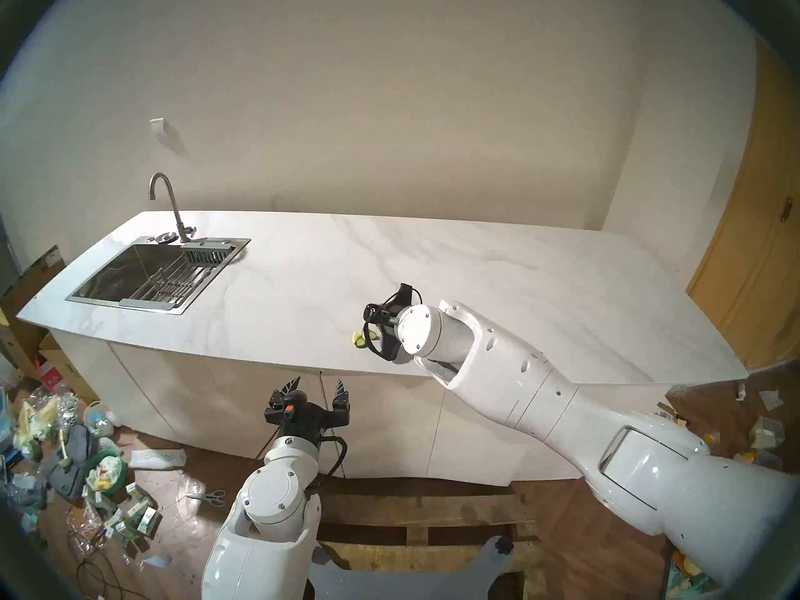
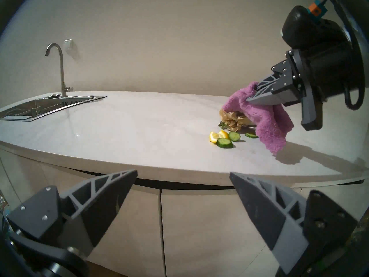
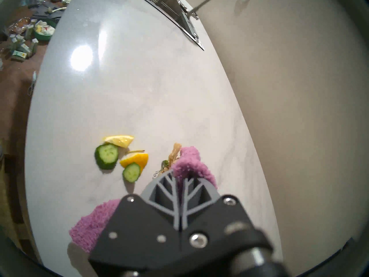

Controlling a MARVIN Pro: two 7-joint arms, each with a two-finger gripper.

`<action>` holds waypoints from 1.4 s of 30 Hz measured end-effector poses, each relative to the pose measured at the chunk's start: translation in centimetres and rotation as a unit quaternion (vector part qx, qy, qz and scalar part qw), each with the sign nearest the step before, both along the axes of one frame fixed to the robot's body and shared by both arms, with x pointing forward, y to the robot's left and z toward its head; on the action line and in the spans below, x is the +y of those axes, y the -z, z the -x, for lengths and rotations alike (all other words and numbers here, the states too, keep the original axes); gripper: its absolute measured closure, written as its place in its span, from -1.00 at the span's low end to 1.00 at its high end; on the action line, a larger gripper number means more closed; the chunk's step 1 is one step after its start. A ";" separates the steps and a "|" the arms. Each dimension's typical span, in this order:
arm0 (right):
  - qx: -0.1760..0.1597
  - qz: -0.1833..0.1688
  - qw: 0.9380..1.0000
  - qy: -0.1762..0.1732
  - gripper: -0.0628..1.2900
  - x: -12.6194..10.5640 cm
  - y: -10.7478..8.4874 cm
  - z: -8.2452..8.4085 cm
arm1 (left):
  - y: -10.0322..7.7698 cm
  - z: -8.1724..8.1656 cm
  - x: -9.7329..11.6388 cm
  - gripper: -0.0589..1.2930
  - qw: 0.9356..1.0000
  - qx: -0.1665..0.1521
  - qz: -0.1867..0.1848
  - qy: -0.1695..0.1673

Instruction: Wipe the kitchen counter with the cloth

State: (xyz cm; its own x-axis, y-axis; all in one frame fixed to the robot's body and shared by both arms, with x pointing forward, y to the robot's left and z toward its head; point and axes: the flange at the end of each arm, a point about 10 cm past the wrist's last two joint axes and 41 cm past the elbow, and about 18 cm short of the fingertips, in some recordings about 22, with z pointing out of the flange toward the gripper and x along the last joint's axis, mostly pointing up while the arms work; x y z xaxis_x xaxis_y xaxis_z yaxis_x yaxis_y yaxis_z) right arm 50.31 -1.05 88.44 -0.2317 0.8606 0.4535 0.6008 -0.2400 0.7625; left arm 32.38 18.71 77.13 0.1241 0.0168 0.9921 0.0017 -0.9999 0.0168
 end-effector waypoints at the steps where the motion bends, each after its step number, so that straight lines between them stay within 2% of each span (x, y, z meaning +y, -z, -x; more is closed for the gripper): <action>1: 0.000 0.001 1.000 -0.005 0.94 -0.1 -0.3 0.1 | 0.0 0.0 0.0 -0.95 1.000 0.000 0.000 0.000; 5: -0.002 0.001 1.000 -0.022 0.94 -0.5 -1.2 0.5 | 0.0 0.0 0.0 -0.95 1.000 0.000 0.000 0.000; 9: -0.022 -0.004 0.999 -0.029 0.94 -1.0 -2.7 0.7 | 0.0 0.0 0.0 -0.95 1.000 0.000 0.000 0.000; 13: -0.055 -0.018 0.998 -0.019 0.94 -1.7 -4.2 0.9 | 0.0 0.0 0.0 -0.95 1.000 0.000 0.000 0.000; 16: -0.085 -0.036 0.996 0.006 0.94 -2.7 -5.1 0.8 | 0.0 0.0 0.0 -0.95 1.000 0.000 0.000 0.000; 24: -0.130 -0.060 0.989 0.044 0.94 -3.8 -5.2 0.5 | -0.1 0.0 0.0 -0.95 1.000 -0.001 0.000 0.000; 34: -0.144 -0.078 0.984 0.071 0.94 -4.9 -4.8 0.2 | -0.1 0.0 0.0 -0.95 1.000 -0.001 0.000 0.000; 42: -0.159 -0.089 0.972 0.149 0.94 -8.3 -3.7 -2.2 | -0.1 0.0 0.0 -0.95 1.000 -0.001 0.000 0.000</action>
State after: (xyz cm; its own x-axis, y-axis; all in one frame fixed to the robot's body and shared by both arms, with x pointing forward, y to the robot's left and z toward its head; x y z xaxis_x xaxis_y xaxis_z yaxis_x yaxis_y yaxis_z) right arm 52.55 -9.37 92.16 -0.1361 0.8258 0.5473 0.2249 -0.5123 0.8289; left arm 32.37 18.71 77.21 0.1225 0.0174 0.9923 0.0013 -0.9998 0.0174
